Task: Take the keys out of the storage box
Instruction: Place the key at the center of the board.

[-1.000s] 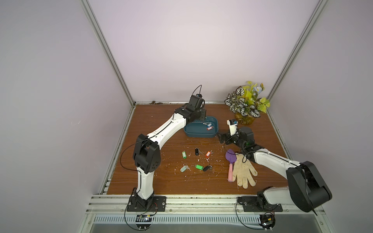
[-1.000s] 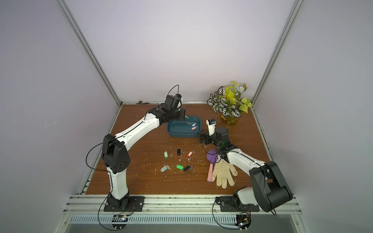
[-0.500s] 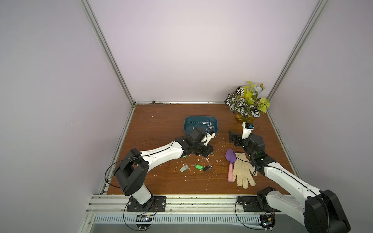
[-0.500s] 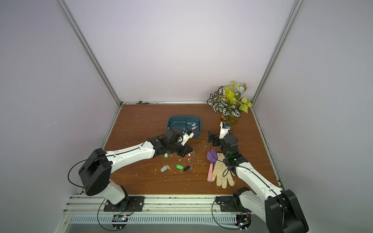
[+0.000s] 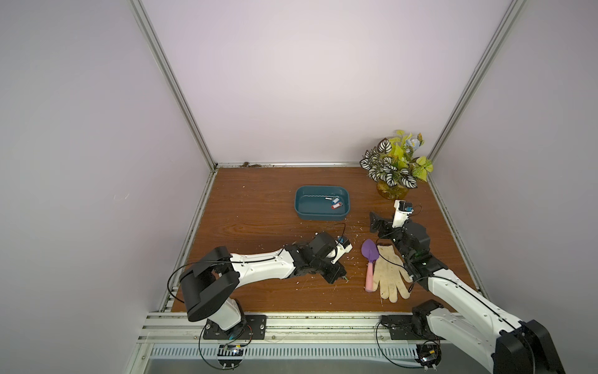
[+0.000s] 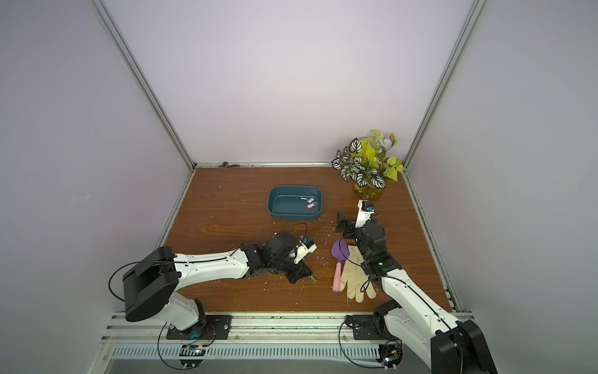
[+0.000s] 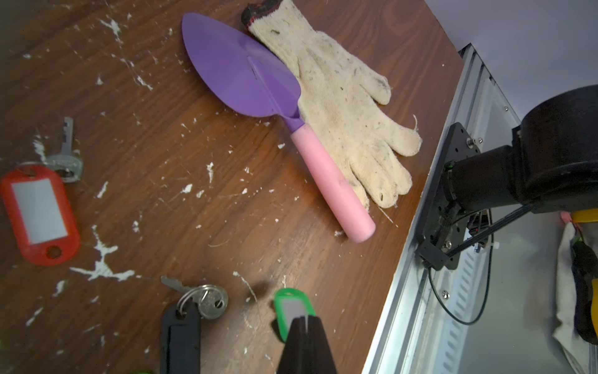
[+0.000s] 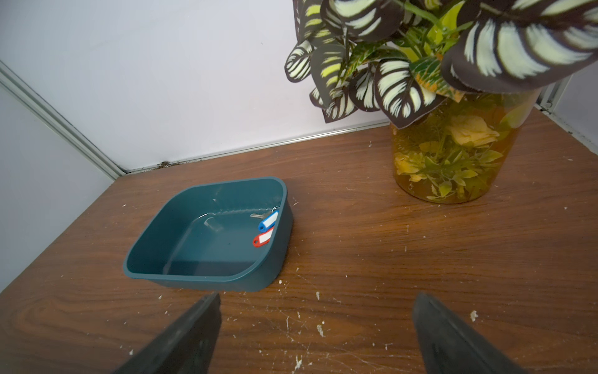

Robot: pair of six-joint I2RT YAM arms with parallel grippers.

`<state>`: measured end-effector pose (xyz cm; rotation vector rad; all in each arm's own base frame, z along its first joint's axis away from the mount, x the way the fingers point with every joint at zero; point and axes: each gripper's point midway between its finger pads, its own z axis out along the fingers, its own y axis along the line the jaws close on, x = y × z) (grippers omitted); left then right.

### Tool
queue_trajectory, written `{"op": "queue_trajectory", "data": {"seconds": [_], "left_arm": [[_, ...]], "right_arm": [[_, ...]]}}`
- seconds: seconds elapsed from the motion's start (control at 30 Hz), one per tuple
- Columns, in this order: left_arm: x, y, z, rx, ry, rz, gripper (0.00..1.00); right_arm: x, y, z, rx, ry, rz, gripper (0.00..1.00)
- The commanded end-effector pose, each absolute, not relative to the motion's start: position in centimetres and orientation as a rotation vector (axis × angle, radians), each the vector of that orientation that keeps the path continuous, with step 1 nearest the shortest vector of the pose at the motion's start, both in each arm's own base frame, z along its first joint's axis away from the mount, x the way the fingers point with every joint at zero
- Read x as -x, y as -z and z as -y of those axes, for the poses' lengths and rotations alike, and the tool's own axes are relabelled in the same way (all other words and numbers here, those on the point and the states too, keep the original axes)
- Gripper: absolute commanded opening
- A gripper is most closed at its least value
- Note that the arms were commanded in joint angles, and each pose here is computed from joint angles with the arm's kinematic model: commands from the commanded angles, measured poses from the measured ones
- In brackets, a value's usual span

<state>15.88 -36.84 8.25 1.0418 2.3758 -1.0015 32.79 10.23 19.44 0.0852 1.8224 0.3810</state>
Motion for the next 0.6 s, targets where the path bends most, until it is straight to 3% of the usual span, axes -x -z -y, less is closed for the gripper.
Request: {"op": "queue_trajectory", "data": {"seconds": [0.0, 0.1, 0.2, 0.27, 0.57], "left_arm": [[-15.8, -8.2, 37.0, -1.013, 1.029, -2.368, 0.0], [-15.6, -7.0, 36.5, -1.008, 1.01, -2.398, 0.07], [-15.6, -6.5, 36.3, -1.004, 0.991, -2.41, 0.22], [-15.8, -6.6, 36.3, -1.001, 0.978, -2.41, 0.38], [-16.9, -7.4, 35.9, -0.972, 0.907, -2.392, 0.55]], "right_arm": [[-32.7, -20.7, -10.5, -0.101, -0.435, -1.773, 0.99], [-32.5, -20.6, -10.5, -0.1, -0.439, -1.775, 0.99], [-32.3, -20.5, -10.4, -0.099, -0.44, -1.774, 0.99], [-32.2, -20.5, -10.4, -0.099, -0.44, -1.773, 0.99], [-32.2, -20.4, -10.5, -0.094, -0.444, -1.775, 0.99]]}}
